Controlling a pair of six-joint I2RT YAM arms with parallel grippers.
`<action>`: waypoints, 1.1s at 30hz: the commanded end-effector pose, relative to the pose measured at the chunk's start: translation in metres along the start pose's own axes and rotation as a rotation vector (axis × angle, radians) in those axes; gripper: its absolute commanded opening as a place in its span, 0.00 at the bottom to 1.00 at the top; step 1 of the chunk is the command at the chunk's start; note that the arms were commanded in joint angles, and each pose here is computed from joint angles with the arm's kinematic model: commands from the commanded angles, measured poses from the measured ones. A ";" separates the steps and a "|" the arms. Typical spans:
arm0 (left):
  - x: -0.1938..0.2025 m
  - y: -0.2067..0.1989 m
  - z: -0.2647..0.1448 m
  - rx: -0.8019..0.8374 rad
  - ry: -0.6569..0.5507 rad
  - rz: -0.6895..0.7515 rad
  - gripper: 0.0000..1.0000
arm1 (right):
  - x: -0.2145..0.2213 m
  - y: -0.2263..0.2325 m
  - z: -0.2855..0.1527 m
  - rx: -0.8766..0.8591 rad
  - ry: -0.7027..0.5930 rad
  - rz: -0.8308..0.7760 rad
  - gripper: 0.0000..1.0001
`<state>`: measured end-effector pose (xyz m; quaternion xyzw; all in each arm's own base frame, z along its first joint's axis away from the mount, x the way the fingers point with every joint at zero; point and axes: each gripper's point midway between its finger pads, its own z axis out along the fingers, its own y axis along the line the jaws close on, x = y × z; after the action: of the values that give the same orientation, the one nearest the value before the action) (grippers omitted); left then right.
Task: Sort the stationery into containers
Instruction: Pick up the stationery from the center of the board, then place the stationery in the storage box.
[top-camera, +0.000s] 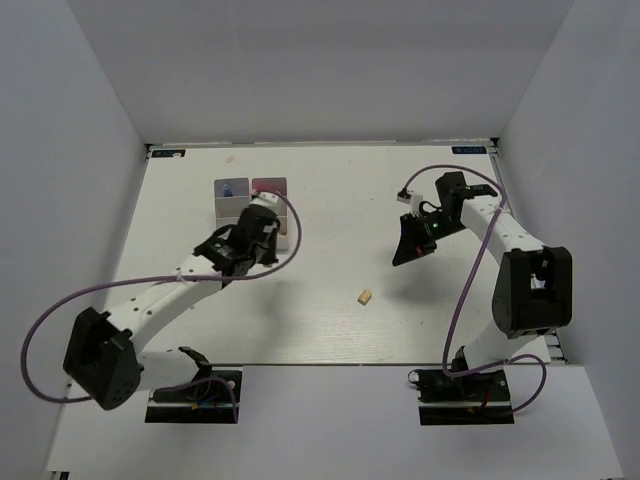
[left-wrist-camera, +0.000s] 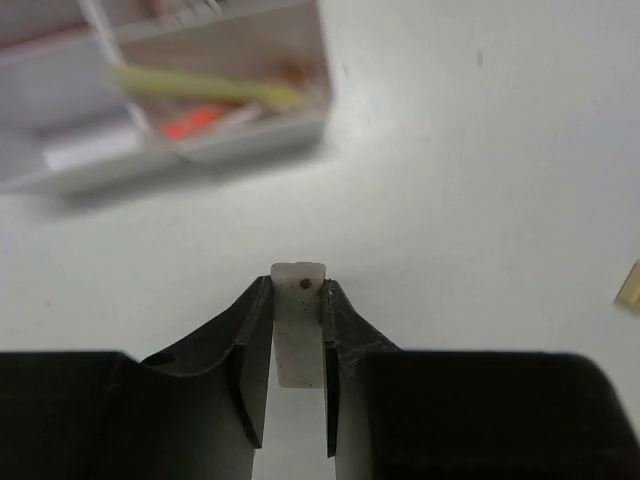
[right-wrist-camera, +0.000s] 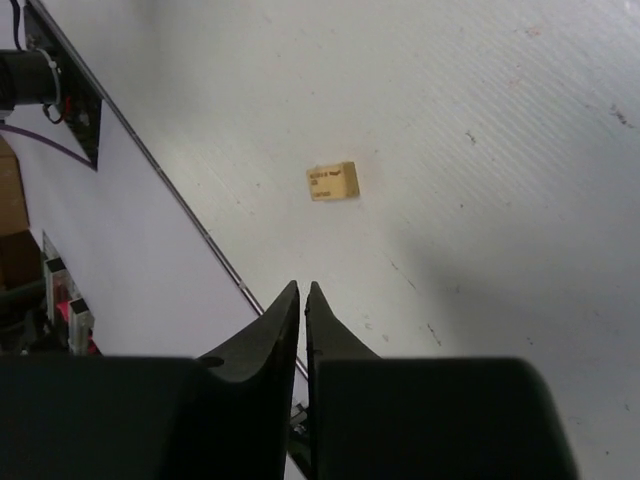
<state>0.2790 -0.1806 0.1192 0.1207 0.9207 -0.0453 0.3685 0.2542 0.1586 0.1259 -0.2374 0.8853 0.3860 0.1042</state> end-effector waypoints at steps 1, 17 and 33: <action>-0.048 0.025 -0.012 -0.016 -0.202 -0.116 0.00 | -0.002 0.010 -0.001 -0.068 0.000 -0.018 0.11; -0.118 0.096 0.003 0.395 -0.481 -0.156 0.00 | 0.002 0.054 -0.008 -0.437 0.019 -0.147 0.00; -0.091 0.119 0.033 0.519 -0.481 -0.153 0.00 | 0.010 0.042 -0.001 -0.363 0.017 -0.193 0.00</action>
<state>0.3964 -0.0845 0.1443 0.0876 0.7991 -0.3180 0.5026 0.2230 0.1796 0.1441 -0.3331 0.7766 0.5297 0.0736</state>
